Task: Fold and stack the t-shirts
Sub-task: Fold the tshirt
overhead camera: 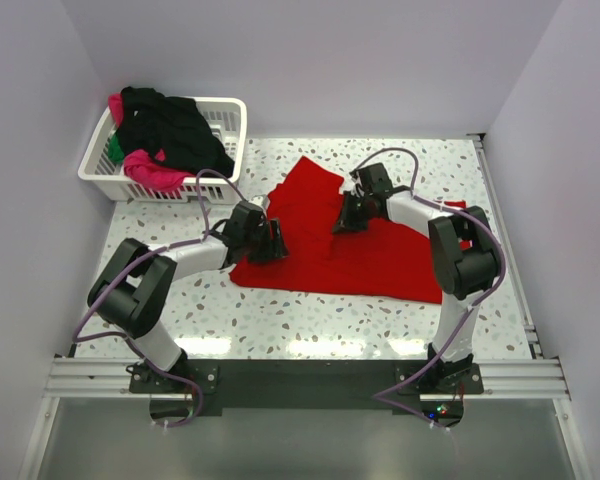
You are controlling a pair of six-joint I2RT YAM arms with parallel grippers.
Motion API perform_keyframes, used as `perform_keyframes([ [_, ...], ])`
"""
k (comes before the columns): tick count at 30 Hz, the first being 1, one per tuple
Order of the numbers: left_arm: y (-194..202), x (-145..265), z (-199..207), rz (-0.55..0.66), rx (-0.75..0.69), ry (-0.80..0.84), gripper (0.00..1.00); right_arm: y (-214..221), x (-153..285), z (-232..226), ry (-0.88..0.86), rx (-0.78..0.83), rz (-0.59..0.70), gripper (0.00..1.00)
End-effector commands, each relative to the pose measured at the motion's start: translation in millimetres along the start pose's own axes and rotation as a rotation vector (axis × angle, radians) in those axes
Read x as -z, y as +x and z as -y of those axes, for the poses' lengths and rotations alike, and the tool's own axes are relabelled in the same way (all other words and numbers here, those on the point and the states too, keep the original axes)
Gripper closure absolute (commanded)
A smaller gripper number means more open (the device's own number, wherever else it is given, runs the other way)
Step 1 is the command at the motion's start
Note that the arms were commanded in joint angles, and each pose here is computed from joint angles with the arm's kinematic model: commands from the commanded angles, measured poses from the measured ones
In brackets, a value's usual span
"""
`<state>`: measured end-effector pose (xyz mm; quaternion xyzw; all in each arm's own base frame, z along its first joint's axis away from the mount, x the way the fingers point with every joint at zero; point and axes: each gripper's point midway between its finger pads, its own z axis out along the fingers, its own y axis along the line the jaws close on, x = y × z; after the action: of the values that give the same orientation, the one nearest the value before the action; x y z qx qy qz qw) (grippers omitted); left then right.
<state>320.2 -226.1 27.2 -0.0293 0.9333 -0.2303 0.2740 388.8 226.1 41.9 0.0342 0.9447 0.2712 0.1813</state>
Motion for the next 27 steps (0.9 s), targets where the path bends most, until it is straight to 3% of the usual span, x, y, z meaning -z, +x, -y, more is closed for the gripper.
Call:
perform_keyframes([
  [1, 18.5, -0.5, -20.4, -0.057, 0.019, -0.073, 0.37, -3.3, 10.0, 2.1, 0.04, -0.002, 0.033, 1.0],
  [6, 17.7, -0.5, -20.8, -0.054, 0.019, -0.077, 0.37, -2.7, 11.4, 3.6, 0.049, 0.001, 0.033, 1.0],
  [10, 13.4, 0.2, -19.2, -0.052, 0.008, -0.08, 0.35, -12.5, 21.8, 8.0, 0.107, 0.03, 0.063, 0.59],
  [14, -3.9, 9.0, -6.5, -0.016, -0.006, -0.062, 0.32, -29.2, 48.6, 9.8, 0.167, 0.099, 0.137, 0.47],
  [21, -52.9, 28.3, 37.0, 0.082, -0.041, 0.025, 0.29, -42.2, 103.0, 38.3, 0.271, 0.106, 0.241, 0.4],
  [27, -62.4, -2.2, 45.7, 0.044, -0.111, 0.05, 0.28, -26.9, 115.9, 101.0, 0.314, -0.032, 0.227, 0.39],
])
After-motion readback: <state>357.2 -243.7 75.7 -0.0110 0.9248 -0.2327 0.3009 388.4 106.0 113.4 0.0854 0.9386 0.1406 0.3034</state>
